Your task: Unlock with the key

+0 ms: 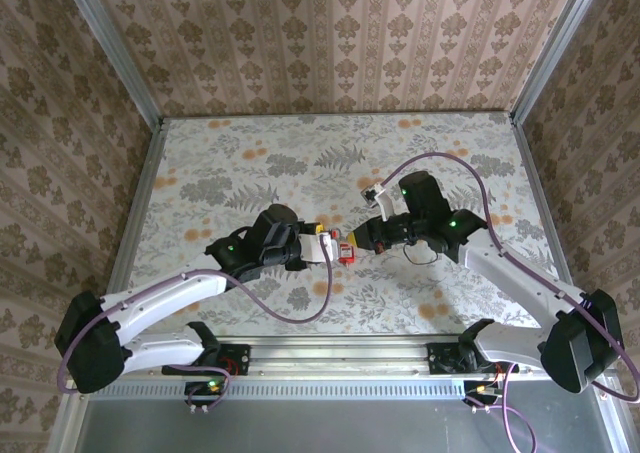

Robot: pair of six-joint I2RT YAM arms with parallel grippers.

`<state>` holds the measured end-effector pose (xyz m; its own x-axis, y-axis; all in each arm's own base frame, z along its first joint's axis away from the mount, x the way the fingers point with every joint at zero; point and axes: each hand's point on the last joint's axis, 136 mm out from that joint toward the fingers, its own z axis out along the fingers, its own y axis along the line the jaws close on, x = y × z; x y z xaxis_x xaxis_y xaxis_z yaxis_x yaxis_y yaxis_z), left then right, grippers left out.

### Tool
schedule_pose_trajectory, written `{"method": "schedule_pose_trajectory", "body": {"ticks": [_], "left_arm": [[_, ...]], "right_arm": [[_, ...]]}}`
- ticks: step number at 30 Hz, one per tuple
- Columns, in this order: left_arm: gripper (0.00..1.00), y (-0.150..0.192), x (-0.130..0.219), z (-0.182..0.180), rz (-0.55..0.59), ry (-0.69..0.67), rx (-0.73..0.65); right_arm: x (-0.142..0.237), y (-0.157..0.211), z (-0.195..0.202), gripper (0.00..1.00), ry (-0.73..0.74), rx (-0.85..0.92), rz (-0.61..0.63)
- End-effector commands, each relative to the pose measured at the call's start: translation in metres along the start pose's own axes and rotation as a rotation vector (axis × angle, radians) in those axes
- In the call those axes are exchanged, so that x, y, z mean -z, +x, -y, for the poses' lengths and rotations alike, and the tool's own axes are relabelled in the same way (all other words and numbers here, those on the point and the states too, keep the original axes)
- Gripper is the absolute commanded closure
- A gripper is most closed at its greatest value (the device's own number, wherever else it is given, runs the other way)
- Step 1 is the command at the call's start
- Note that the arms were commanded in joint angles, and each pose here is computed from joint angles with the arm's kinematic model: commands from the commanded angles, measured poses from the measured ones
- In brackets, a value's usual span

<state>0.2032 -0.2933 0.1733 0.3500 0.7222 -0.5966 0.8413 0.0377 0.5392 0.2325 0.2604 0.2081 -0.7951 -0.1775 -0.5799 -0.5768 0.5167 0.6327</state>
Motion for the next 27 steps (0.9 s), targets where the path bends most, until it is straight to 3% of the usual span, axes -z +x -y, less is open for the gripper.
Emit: {"method": "schedule_pose_trajectory", "body": {"ticks": [1,19,27], "left_arm": [[1.0,-0.017,0.003,-0.005,0.068,-0.011,0.013],[1.0,-0.03,0.007,0.006,0.148,0.052,0.067],[1.0,-0.031,0.006,0.004,0.158,0.027,0.06]], "right_arm": [[-0.004,-0.002,0.003,1.0,0.007,-0.008,0.008],[-0.006,0.007,0.013,1.0,0.051,0.085,-0.031],[-0.008,0.006,0.016,1.0,0.061,0.036,-0.022]]}}
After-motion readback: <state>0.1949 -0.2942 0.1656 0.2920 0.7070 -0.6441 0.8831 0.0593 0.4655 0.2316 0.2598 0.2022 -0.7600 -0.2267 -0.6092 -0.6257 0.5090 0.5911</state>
